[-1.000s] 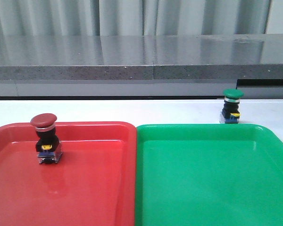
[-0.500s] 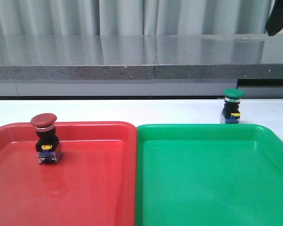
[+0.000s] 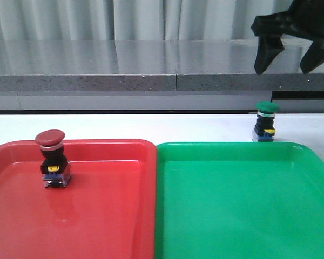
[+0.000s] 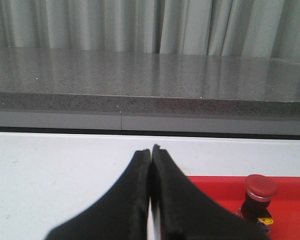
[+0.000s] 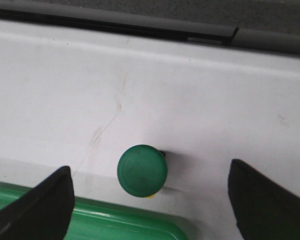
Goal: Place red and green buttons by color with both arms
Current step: 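Lower the open right gripper over the green-capped button, then close the right gripper on the green-capped button and lift it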
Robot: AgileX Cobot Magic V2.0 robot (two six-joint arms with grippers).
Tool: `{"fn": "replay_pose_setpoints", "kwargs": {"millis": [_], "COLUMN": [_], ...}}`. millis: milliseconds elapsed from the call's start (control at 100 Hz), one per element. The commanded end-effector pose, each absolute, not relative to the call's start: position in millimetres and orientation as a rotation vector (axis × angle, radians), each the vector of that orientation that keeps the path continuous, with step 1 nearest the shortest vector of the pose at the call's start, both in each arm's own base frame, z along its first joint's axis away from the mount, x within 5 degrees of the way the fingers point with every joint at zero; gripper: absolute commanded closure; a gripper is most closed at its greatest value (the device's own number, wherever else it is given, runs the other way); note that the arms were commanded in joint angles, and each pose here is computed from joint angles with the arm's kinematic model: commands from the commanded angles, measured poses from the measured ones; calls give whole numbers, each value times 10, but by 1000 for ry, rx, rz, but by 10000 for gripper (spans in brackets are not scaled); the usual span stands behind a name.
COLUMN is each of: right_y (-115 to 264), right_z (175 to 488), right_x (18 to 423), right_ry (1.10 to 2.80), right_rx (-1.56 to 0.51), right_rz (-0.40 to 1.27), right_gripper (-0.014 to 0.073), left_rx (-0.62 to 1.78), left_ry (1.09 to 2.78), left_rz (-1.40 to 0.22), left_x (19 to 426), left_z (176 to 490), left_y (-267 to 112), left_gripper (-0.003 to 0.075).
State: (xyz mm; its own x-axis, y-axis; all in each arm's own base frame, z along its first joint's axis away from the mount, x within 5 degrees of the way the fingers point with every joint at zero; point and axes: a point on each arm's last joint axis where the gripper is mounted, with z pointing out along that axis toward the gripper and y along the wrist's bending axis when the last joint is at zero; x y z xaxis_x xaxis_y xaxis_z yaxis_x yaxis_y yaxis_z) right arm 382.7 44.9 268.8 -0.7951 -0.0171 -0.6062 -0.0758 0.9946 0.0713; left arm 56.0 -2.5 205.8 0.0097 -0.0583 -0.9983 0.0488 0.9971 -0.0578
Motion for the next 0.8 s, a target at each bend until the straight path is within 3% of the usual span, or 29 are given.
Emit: {"fn": "replay_pose_setpoints", "kwargs": {"millis": [0,300,460,530,730,790], "right_y": [467,493,497,497,503,505], "right_z": [2866,2473,2427,2427,2427,2428], "right_x": [3905,4071,4087,4088,4087,4087], "right_ry": [2389,2463,2472,2471,2472,2472], "right_rx": [-67,-67,-62,-62,-52,-47], "right_rz": [128,124,128,128,140,146], "right_gripper": [-28,-28,-14,48,375,431], "left_rx": [-19,-19,-19,-19,-19,-19], "left_ry": [1486,1486,1486,1486,1486,1486], "left_rz": [-103,-103,-103,-103,-103,-103], "left_x": [553,553,553,553,553,553], "left_z": [2011,2011,2011,2011,2011,2011], "left_y": [-28,-28,-28,-28,-28,-28], "left_gripper": [739,739,739,739,739,739]}}
